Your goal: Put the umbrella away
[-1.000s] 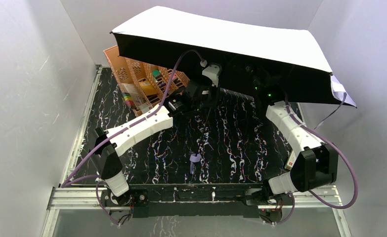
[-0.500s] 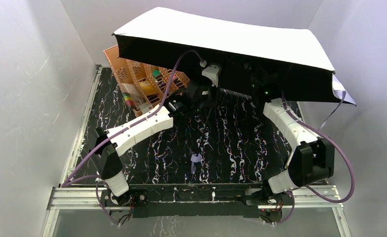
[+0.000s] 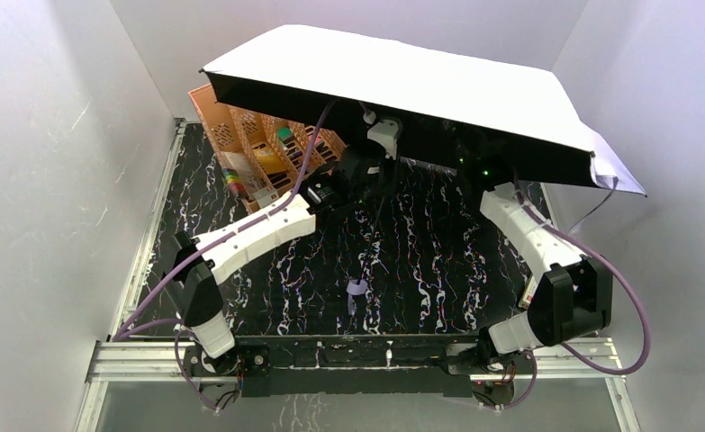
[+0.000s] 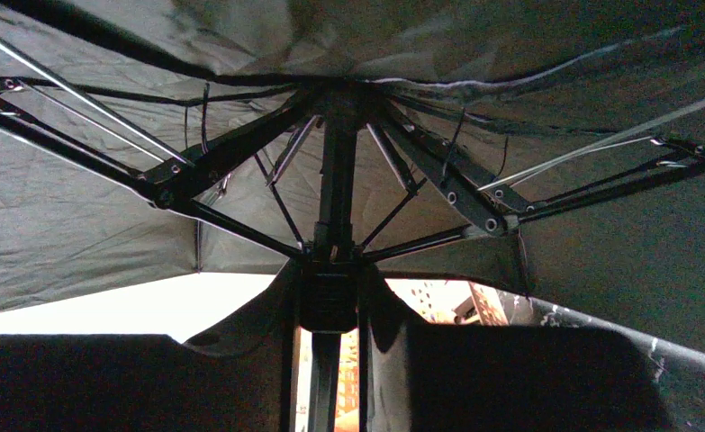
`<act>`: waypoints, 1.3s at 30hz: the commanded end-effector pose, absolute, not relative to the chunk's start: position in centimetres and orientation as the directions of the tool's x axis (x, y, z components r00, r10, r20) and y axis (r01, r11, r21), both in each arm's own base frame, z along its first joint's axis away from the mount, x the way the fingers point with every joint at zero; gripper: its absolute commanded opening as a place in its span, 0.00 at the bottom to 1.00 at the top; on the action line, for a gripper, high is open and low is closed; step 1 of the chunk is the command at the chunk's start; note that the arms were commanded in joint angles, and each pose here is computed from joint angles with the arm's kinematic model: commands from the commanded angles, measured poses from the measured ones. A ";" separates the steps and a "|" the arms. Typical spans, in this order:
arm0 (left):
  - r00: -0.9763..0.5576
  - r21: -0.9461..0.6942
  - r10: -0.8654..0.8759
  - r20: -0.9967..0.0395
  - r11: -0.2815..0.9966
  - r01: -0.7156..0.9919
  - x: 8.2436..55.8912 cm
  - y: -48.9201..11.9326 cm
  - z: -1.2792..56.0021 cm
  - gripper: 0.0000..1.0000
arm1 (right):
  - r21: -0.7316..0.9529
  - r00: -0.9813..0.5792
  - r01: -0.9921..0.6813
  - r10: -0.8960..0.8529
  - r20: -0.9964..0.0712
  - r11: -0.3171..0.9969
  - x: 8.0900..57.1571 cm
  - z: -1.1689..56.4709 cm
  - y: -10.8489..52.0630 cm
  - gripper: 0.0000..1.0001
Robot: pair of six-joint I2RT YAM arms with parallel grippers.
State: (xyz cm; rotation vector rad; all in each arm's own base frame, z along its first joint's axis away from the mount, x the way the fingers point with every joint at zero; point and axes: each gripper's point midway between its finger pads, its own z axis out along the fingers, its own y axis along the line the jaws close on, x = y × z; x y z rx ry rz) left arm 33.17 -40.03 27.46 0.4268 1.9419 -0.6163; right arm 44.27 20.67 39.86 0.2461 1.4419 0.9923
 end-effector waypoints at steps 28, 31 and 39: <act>-0.147 -0.201 -0.142 -0.979 0.793 0.575 36.3 -41.3 38.0 0.00 | 0.794 -0.409 -0.321 0.680 -0.608 0.516 32.5 30.5 21.6 0.00; -0.151 -0.202 -0.139 -0.979 0.791 0.577 36.4 -41.5 37.7 0.00 | 0.800 -0.407 -0.312 0.689 -0.600 0.512 32.1 30.2 21.4 0.00; -0.208 -0.214 -0.107 -0.972 0.770 0.601 35.0 -41.1 35.1 0.00 | 0.794 -0.265 -0.316 0.755 -0.599 0.519 33.4 34.3 19.4 0.00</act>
